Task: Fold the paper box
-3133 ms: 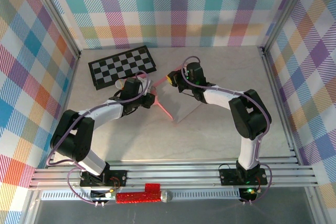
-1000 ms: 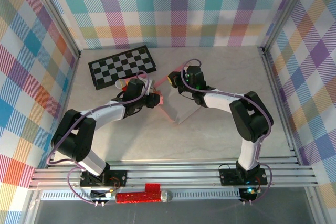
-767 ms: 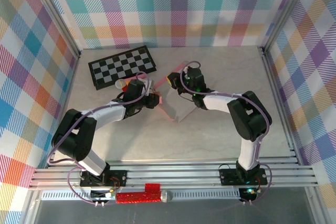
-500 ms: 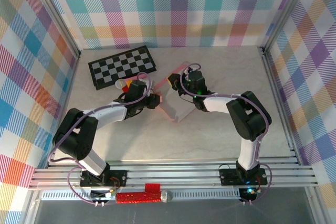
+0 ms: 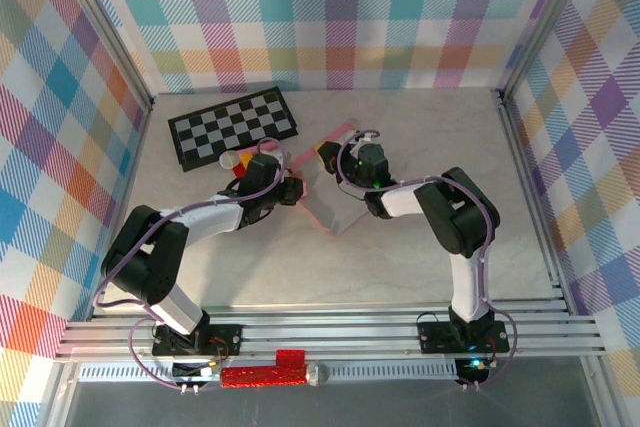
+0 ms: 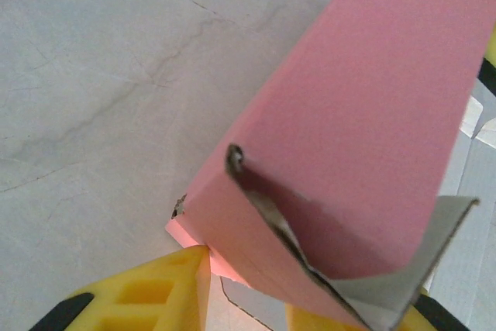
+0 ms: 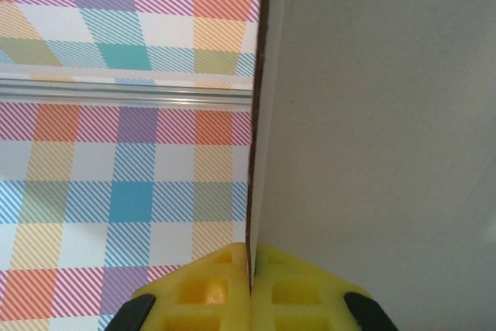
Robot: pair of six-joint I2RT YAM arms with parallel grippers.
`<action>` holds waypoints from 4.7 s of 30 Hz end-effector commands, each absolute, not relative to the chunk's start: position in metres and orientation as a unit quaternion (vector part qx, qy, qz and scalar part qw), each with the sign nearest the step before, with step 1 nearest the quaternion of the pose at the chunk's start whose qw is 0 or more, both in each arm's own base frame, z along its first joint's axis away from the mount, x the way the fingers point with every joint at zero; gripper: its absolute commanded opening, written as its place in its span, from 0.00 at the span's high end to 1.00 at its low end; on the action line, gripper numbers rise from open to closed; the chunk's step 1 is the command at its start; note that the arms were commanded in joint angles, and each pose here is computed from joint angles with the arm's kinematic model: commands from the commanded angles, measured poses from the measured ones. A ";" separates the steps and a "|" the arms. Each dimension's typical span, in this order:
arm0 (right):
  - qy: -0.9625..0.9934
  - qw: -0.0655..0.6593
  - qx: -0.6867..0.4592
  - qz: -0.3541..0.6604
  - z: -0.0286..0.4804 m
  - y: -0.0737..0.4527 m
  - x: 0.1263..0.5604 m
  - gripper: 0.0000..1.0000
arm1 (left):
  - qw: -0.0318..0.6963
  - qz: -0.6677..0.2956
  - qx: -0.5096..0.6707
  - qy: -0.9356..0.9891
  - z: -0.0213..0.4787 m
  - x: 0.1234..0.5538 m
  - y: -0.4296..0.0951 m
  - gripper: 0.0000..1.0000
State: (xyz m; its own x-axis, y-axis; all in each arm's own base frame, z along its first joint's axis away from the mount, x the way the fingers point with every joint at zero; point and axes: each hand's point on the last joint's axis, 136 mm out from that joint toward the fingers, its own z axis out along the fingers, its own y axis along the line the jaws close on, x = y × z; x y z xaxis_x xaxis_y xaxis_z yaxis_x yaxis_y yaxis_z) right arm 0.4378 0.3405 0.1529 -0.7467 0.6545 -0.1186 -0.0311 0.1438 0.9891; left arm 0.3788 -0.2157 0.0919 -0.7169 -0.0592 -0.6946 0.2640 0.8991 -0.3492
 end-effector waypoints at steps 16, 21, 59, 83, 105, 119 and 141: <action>0.710 0.277 0.215 0.611 0.144 0.350 0.427 1.00 | 0.403 -0.169 0.002 0.900 0.090 0.395 -0.224 0.81; 0.708 0.277 0.224 0.609 0.145 0.350 0.427 1.00 | 0.412 -0.148 -0.019 0.899 0.094 0.399 -0.222 0.85; 0.848 0.260 0.225 0.403 0.250 0.249 0.392 0.13 | 0.313 -0.117 0.085 0.939 0.152 0.372 -0.191 1.00; 0.907 0.200 0.174 0.326 0.222 0.248 0.412 0.29 | 0.248 -0.132 0.100 0.954 0.160 0.358 -0.192 1.00; 0.902 0.238 0.150 0.329 0.227 0.224 0.366 0.35 | 0.255 -0.154 0.071 0.952 0.172 0.366 -0.192 1.00; 0.913 0.218 0.174 0.299 0.159 0.201 0.378 0.58 | 0.257 -0.159 0.069 0.951 0.183 0.368 -0.190 1.00; 0.904 0.174 0.248 0.302 0.135 0.190 0.399 0.44 | 0.261 -0.161 0.068 0.949 0.185 0.367 -0.188 1.00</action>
